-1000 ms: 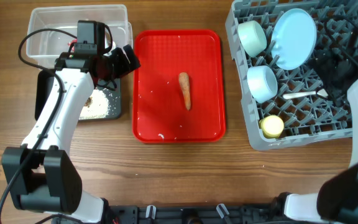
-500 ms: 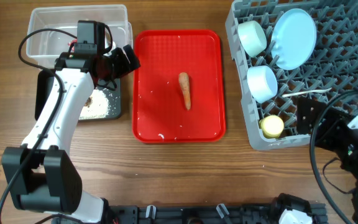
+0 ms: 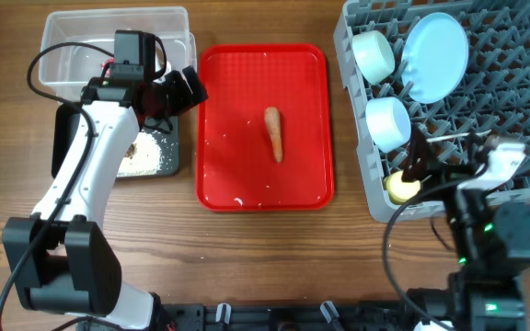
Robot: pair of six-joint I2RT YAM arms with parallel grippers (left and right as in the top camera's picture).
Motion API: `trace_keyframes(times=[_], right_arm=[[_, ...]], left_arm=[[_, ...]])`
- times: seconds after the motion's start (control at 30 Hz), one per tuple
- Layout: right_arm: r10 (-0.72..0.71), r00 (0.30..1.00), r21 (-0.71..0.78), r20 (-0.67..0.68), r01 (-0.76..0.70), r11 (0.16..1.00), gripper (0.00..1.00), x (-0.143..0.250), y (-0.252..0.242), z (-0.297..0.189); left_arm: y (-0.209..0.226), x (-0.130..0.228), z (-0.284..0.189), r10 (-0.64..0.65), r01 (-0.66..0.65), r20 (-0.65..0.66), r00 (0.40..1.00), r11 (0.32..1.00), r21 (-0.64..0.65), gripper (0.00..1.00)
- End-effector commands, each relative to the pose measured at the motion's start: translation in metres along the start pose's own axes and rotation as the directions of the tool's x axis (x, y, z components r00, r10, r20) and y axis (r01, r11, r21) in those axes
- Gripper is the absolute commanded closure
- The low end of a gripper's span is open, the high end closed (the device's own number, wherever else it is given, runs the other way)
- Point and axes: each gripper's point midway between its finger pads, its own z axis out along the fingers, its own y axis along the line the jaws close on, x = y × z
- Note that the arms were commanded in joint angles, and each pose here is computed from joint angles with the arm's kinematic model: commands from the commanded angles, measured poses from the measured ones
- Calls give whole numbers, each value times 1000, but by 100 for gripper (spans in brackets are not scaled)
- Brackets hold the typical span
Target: Sort waste into correct bins and load items into the dishwasher rack
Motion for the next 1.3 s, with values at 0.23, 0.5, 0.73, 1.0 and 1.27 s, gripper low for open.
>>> trace_keyframes(times=[0.23, 0.5, 0.73, 1.0, 1.27], right_arm=[[-26, 984, -53, 177, 36, 998, 0, 80, -11, -11], [-6, 967, -79, 256, 27, 997, 0, 70, -7, -13], [29, 992, -55, 120, -22, 998, 0, 102, -15, -6], [29, 992, -55, 120, -23, 998, 0, 102, -15, -6], [29, 992, -56, 120, -22, 998, 0, 102, -15, -6]], left_arm=[[-3, -5, -7, 1, -1, 18, 1000, 1000, 18, 0], [-3, -5, -7, 1, -1, 18, 1000, 1000, 18, 0], [-3, -5, -7, 1, -1, 18, 1000, 1000, 18, 0], [-3, -5, -7, 1, -1, 18, 1000, 1000, 17, 0], [-34, -18, -10, 30, -40, 67, 997, 987, 153, 1]])
